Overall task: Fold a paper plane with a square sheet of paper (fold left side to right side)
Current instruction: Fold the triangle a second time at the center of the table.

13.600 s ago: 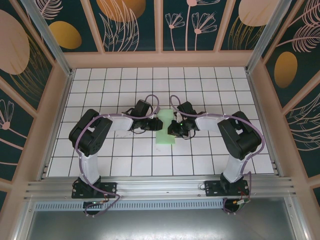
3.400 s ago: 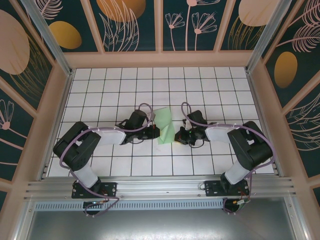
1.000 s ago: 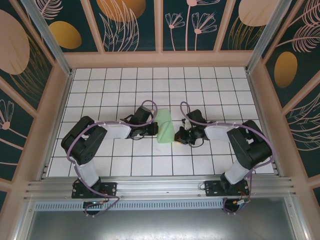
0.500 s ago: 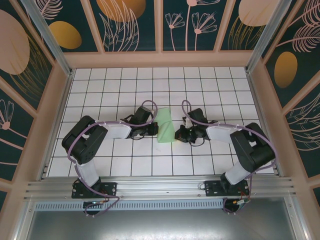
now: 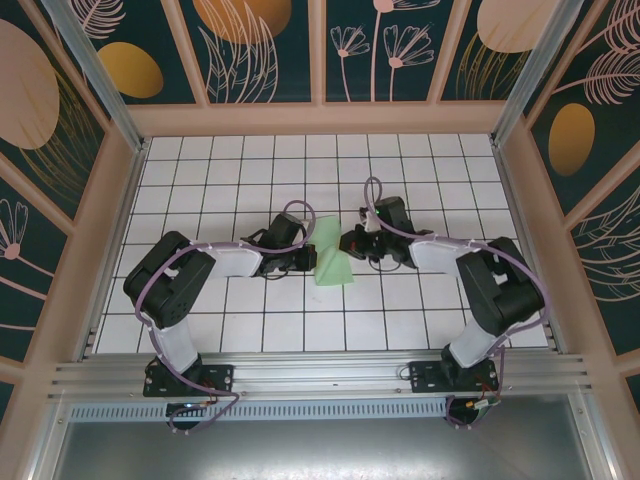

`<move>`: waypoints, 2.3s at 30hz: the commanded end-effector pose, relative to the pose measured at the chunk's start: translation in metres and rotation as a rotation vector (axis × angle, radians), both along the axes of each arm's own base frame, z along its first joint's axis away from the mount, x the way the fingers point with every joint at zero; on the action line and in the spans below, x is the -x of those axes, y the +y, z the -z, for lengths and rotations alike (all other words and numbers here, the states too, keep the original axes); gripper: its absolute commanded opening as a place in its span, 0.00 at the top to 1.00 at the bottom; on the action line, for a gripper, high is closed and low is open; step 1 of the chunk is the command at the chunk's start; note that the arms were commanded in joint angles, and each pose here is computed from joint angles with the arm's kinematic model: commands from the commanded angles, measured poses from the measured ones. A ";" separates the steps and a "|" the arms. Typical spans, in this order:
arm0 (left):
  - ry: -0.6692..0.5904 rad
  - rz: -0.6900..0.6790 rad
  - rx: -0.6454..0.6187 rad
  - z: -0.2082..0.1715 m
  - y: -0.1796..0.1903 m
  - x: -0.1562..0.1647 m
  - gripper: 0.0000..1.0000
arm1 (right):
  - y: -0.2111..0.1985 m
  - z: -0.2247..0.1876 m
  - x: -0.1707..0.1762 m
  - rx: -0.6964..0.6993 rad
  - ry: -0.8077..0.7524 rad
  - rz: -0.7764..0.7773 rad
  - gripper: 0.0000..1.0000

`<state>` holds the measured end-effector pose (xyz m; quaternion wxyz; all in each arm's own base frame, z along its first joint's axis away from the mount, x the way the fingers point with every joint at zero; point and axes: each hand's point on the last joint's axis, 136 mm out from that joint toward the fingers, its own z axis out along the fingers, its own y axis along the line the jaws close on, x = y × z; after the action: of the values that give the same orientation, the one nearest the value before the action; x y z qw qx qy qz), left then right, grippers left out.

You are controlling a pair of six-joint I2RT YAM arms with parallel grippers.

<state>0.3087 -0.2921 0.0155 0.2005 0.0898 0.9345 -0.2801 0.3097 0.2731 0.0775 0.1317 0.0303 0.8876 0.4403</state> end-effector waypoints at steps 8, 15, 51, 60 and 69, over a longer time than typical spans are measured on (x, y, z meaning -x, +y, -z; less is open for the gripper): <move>-0.060 0.035 0.033 -0.022 -0.001 0.001 1.00 | 0.006 -0.011 -0.014 -0.008 -0.048 -0.002 1.00; -0.076 0.071 0.063 -0.032 -0.006 0.004 1.00 | -0.012 0.002 -0.002 0.033 0.005 0.020 1.00; -0.050 0.046 -0.033 0.000 0.004 -0.001 1.00 | -0.042 0.078 0.062 0.221 0.260 -0.011 1.00; -0.056 0.054 -0.026 -0.001 0.001 -0.004 1.00 | -0.041 0.077 0.062 0.226 0.257 -0.017 1.00; -0.076 0.054 -0.017 -0.006 -0.001 -0.006 1.00 | -0.042 0.079 0.062 0.233 0.260 -0.020 1.00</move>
<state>0.3057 -0.2903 0.0175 0.2096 0.1169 0.9305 -0.2765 0.2600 0.2385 0.0158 0.0409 0.0588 0.9300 0.3606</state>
